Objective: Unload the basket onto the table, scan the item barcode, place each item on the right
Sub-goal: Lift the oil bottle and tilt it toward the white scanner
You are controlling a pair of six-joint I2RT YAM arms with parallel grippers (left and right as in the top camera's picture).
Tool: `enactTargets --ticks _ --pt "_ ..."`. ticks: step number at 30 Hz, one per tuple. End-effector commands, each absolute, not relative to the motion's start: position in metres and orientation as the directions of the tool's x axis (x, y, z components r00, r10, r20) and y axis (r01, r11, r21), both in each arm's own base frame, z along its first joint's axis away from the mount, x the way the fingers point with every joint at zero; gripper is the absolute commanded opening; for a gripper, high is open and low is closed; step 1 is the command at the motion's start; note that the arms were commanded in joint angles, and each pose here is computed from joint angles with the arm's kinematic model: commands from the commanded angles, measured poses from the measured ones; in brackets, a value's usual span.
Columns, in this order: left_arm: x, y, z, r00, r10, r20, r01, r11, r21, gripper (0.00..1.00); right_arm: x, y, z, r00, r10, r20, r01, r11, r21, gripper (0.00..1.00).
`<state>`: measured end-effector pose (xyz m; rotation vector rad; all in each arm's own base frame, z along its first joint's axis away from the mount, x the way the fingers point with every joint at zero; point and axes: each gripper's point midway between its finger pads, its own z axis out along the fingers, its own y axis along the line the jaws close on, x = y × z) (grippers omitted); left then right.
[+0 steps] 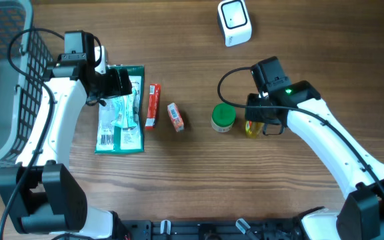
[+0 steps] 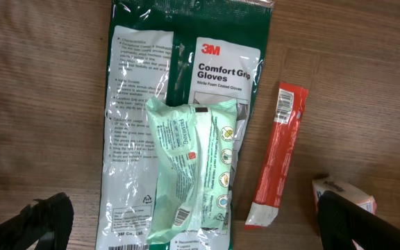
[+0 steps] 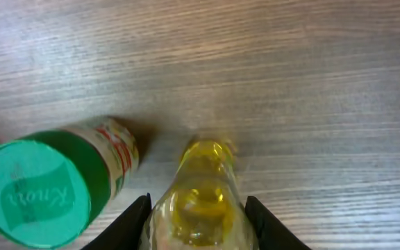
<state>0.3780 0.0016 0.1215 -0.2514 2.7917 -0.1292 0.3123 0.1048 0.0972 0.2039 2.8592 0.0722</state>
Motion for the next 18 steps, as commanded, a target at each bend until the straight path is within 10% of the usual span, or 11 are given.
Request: enactTargets --ticks 1,6,9,18 --pt "0.38 0.004 0.129 -0.92 -0.191 -0.341 -0.161 0.98 -0.115 1.0 0.328 0.1 0.14 -0.929 0.142 -0.34 0.111 0.988 0.11 0.36" --pt "0.38 0.004 0.129 -0.92 -0.191 -0.341 -0.161 0.98 -0.115 1.0 0.313 0.111 0.208 -0.918 0.104 -0.383 -0.084 0.893 0.443 0.35" --pt "0.38 0.004 0.129 -0.92 -0.191 -0.341 -0.161 0.98 -0.115 1.0 0.289 0.144 0.25 -0.914 0.02 -0.405 -0.299 0.643 0.706 0.35" --pt "0.38 0.004 0.129 -0.92 -0.191 -0.341 -0.161 0.98 -0.115 1.0 0.265 0.161 0.242 -0.948 -0.013 -0.317 -0.278 0.515 0.811 0.32"
